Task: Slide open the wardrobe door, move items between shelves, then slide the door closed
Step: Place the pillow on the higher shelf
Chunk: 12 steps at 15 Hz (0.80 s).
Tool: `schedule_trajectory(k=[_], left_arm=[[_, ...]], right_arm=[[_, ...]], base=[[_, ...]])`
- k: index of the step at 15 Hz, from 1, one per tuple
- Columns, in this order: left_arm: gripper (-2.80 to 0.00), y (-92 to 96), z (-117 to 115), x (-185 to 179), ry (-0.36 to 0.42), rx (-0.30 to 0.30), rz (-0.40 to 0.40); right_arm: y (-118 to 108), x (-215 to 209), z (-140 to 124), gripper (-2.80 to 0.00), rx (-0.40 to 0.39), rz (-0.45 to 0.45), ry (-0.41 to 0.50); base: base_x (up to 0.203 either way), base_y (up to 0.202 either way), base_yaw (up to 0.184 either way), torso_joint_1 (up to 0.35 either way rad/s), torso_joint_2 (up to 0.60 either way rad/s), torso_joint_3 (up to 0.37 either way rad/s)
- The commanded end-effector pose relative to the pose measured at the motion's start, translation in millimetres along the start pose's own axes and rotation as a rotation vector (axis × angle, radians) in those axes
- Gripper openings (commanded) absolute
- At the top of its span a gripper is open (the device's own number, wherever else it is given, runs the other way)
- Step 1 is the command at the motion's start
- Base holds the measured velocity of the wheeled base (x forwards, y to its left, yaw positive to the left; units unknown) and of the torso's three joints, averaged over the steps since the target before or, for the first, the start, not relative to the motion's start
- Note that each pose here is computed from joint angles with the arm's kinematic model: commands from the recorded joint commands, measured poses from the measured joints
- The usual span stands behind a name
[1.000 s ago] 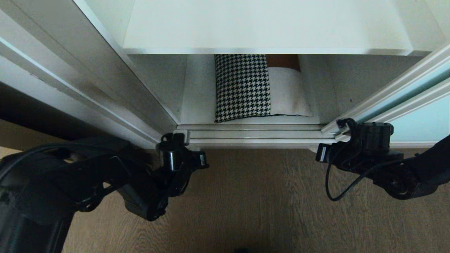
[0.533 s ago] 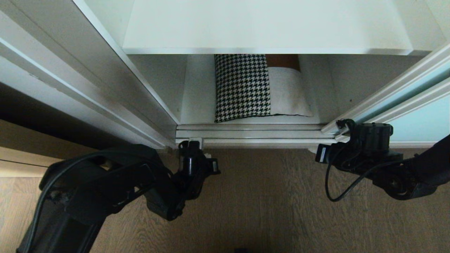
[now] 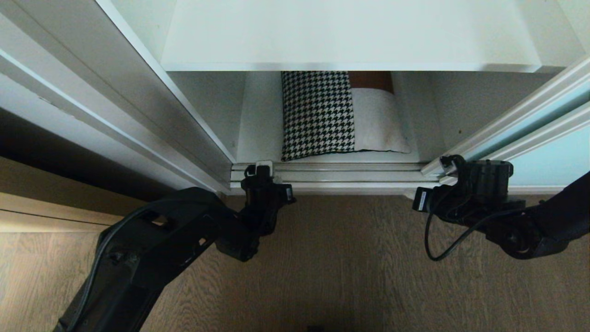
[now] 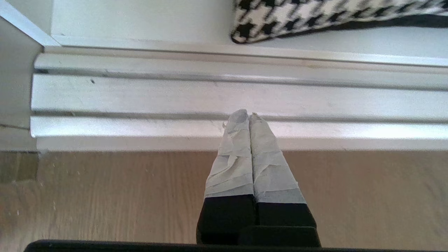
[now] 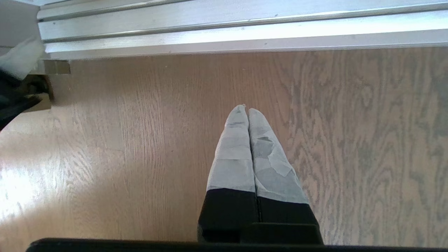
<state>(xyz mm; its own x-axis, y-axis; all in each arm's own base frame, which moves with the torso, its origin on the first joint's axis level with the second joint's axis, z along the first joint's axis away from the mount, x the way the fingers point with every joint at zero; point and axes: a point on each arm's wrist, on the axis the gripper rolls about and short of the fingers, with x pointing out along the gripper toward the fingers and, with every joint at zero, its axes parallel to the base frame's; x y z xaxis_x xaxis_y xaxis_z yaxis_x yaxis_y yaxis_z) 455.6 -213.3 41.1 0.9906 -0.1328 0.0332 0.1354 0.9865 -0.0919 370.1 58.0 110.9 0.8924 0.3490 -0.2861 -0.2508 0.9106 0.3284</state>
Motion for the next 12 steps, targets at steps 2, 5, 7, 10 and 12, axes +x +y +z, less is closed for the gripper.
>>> schedule_trajectory(k=[2, 5, 7, 10, 12], left_arm=[[-2.80, -0.2, -7.3, 6.4, -0.017, 0.002, 0.003], [-2.80, -1.9, 2.5, 9.1, -0.046, -0.007, 0.001], [-2.80, -3.0, 5.6, 11.6, -0.059, -0.012, 0.000], [-2.80, -3.4, 2.4, 12.3, -0.056, -0.011, -0.001], [-2.80, -3.4, 0.8, 11.7, -0.052, -0.009, 0.000]], right_arm=[[-1.8, 0.7, -0.2, -2.80, 0.003, 0.003, -0.001], [-1.0, -2.0, 0.1, -2.80, 0.005, 0.004, -0.001], [-0.1, -3.7, 2.0, -2.80, 0.005, 0.006, -0.006], [1.0, -6.5, 3.5, -2.80, 0.003, 0.007, -0.011], [0.6, -5.8, 2.6, -2.80, 0.005, 0.008, -0.008]], base=[[0.000, 0.000, 0.000, 0.000, 0.00, 0.000], [0.000, 0.000, 0.000, 0.000, 0.00, 0.000], [0.000, 0.000, 0.000, 0.000, 0.00, 0.000], [0.000, 0.000, 0.000, 0.000, 0.00, 0.000], [0.156, 0.000, -0.002, 0.002, 0.00, 0.002]])
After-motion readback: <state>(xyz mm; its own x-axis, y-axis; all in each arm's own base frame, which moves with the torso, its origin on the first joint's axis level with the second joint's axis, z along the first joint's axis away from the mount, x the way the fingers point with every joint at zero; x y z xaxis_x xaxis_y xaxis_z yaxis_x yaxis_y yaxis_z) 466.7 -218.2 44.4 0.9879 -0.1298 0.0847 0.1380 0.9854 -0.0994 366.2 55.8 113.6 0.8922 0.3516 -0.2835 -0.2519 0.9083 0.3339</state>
